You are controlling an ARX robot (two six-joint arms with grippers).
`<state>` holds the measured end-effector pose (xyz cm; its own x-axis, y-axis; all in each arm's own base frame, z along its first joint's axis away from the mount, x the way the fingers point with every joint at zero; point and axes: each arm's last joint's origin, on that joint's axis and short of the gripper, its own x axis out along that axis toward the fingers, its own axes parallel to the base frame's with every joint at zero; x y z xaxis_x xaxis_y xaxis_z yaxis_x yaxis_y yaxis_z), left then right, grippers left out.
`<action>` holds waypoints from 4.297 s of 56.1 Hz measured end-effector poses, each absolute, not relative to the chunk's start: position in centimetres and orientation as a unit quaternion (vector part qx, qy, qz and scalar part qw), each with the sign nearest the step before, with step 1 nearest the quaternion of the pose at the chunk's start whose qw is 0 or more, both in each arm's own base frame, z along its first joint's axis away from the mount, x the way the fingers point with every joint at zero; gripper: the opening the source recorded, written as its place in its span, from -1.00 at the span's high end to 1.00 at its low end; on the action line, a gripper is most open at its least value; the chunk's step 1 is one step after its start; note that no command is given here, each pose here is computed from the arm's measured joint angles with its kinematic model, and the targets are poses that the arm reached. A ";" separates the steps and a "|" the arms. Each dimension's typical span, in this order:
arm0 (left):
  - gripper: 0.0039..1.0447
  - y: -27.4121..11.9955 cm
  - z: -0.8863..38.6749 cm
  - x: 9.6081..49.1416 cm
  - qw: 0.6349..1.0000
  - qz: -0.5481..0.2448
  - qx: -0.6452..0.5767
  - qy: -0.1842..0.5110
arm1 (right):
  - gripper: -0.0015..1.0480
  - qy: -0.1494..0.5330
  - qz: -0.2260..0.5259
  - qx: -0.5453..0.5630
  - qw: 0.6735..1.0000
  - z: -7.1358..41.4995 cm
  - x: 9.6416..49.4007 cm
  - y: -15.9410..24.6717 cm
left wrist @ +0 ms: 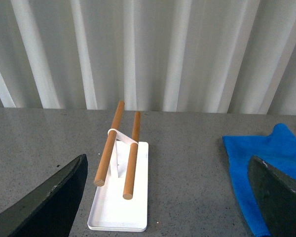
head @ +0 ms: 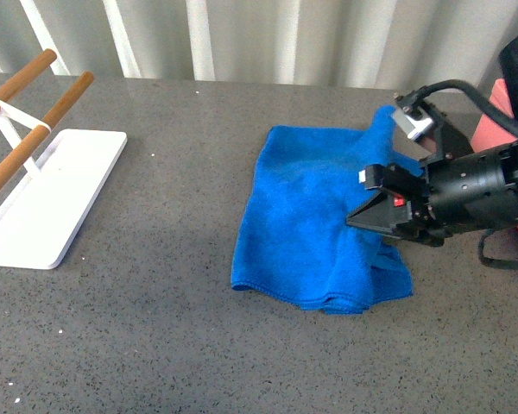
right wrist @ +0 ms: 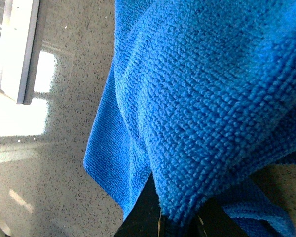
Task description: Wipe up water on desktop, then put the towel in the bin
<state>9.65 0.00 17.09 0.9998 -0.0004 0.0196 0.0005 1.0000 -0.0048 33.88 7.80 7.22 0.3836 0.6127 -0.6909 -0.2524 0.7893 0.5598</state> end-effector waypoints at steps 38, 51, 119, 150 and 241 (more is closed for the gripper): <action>-0.88 0.0 17.1 9.6 1.000 0.000 -0.002 -0.010 | 0.93 0.428 0.212 0.134 0.868 12.4 34.9 0.0; -0.88 0.0 17.1 9.6 1.000 0.000 -0.002 -0.010 | 0.93 0.376 0.216 0.099 0.895 15.1 37.1 0.5; -0.88 0.0 17.1 9.6 1.000 0.000 -0.002 -0.010 | 0.93 0.210 0.034 0.090 0.973 29.7 40.6 -10.2; -0.88 0.0 17.1 9.6 1.000 0.000 -0.002 -0.010 | 0.93 0.283 0.042 0.166 0.944 21.0 34.8 -10.4; -0.88 0.0 17.1 9.6 1.000 0.000 -0.002 -0.010 | -0.86 0.138 0.083 -0.080 0.984 31.6 28.4 -4.0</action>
<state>9.65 0.00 17.09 0.9998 -0.0004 0.0196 0.0005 1.0000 -0.0048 28.35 -3.96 31.57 0.9482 0.1408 -0.2849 -0.1850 0.9735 -0.1344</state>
